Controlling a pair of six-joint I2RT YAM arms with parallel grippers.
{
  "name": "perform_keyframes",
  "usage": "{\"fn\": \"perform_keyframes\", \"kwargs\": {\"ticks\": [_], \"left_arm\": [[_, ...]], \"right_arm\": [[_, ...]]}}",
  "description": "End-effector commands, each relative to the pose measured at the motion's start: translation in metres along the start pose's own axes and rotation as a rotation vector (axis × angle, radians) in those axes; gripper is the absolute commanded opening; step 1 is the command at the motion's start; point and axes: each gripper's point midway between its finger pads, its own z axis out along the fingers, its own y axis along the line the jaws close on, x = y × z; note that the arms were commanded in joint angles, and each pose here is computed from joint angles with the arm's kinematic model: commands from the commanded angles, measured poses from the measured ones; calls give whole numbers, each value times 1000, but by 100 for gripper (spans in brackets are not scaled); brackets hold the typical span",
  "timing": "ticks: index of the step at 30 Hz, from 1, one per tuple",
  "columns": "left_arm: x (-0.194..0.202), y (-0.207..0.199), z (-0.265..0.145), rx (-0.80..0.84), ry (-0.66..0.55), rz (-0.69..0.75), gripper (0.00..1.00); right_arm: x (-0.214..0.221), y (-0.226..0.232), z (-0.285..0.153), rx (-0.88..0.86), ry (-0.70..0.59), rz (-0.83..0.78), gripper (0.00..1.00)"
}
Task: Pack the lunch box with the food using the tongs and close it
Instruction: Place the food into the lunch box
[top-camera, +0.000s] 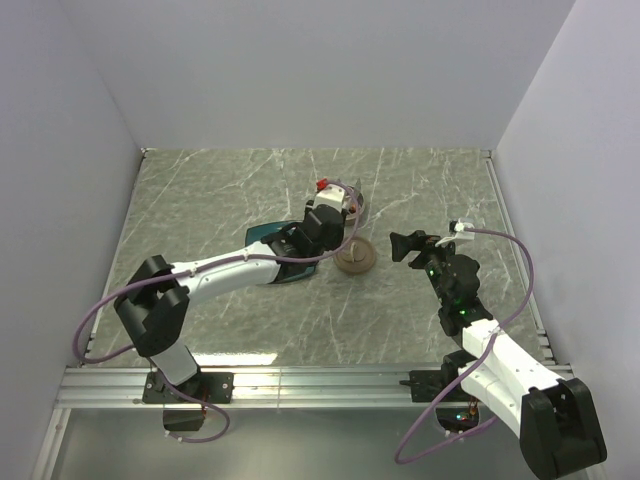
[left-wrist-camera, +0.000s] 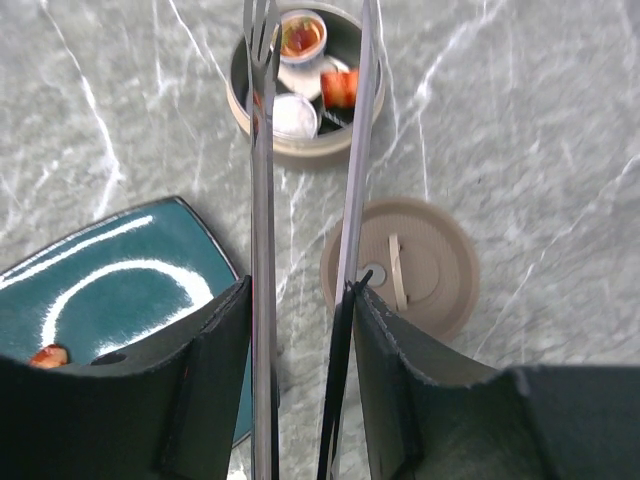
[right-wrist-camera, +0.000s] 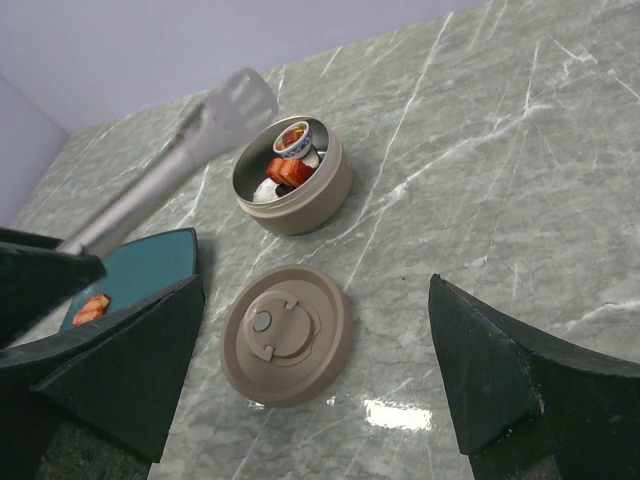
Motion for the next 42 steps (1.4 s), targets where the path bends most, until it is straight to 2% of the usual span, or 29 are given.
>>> {"fn": "perform_keyframes", "kwargs": {"ticks": [1,15,27,34,42], "left_arm": [[-30,4,-10,-12,-89,-42,49],[3,-7,7,14,20,-2,49],[13,-14,14,34,49,5,47],[14,-11,14,19,49,8,34],[4,4,4,-41,17,7,32]], "right_arm": [[-14,4,2,-16,-45,-6,100],[-14,4,2,-16,-45,-6,100],[-14,5,1,-18,-45,-6,100],[-15,5,1,-17,-48,-6,100],[-15,5,1,-17,-49,-6,100]]}}
